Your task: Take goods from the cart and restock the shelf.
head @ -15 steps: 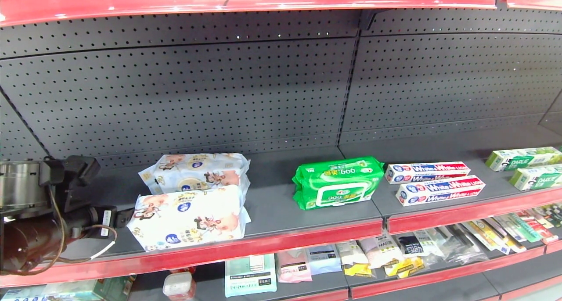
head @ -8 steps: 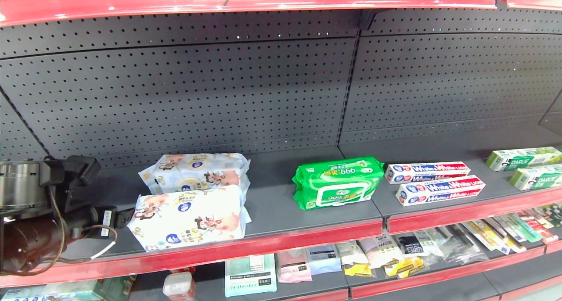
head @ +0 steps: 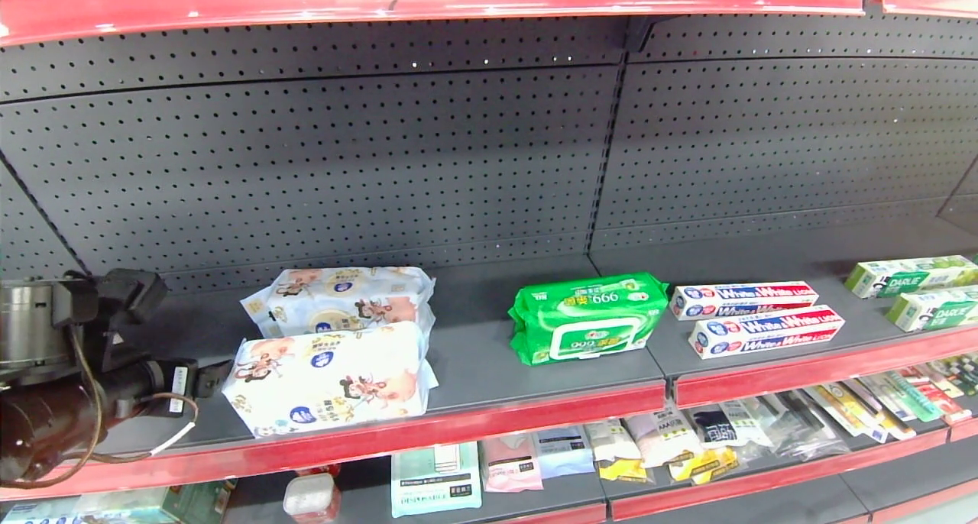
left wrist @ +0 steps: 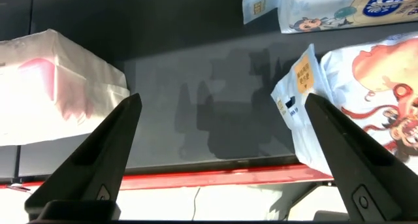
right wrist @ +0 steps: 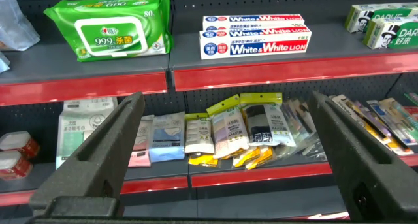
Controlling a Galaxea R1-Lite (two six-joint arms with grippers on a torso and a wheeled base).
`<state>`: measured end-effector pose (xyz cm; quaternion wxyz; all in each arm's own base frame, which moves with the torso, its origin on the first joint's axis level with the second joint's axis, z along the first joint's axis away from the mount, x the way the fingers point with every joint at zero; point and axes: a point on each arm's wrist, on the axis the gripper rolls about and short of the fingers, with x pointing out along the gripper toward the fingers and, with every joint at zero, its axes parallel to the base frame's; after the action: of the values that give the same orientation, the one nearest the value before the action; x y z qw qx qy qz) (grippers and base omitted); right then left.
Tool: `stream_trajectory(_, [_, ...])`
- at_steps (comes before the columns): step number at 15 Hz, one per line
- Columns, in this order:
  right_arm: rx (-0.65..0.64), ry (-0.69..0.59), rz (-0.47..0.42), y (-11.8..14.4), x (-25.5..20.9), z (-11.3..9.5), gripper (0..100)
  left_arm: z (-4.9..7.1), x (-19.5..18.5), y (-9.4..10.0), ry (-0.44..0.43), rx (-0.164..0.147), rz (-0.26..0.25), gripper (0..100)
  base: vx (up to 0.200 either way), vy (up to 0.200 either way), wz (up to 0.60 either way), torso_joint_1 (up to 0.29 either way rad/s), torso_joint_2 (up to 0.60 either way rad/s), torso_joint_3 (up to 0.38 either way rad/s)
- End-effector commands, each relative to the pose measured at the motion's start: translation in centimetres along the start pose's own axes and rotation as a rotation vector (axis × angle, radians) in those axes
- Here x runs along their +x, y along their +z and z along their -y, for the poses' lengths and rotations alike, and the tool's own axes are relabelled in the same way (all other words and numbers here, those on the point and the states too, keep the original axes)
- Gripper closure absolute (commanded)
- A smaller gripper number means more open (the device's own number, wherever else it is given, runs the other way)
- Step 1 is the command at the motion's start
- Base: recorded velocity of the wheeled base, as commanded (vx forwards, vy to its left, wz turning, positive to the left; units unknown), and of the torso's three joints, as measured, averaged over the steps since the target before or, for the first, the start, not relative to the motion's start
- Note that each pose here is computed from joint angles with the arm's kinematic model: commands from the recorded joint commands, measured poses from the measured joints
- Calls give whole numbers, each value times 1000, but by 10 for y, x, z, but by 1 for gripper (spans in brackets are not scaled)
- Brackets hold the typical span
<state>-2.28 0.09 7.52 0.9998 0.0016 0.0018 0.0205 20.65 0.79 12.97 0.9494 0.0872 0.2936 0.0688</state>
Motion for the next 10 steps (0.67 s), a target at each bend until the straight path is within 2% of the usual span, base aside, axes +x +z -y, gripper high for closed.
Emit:
stream_trajectory(1, [0,0,-1,0,0,0,0,-10,-34,-7,31,-25,76,0,0,0,0,0,0,0])
stream_trajectory(4, [0,0,1,0,0,0,0,-19,-97,-33,73,-55,170,0,0,0,0,0,0,0])
stream_trajectory(6, [0,0,-1,0,0,0,0,-20,-128,-48,80,-66,217,0,0,0,0,0,0,0])
stream_trajectory(7, [0,0,-1,0,0,0,0,-19,-148,-63,57,-70,280,0,0,0,0,0,0,0])
stream_trajectory(9, [0,0,1,0,0,0,0,-13,-164,-97,29,-80,347,0,0,0,0,0,0,0])
stream_trajectory(10, [0,0,-1,0,0,0,0,-10,-169,-118,18,-113,392,0,0,0,0,0,0,0])
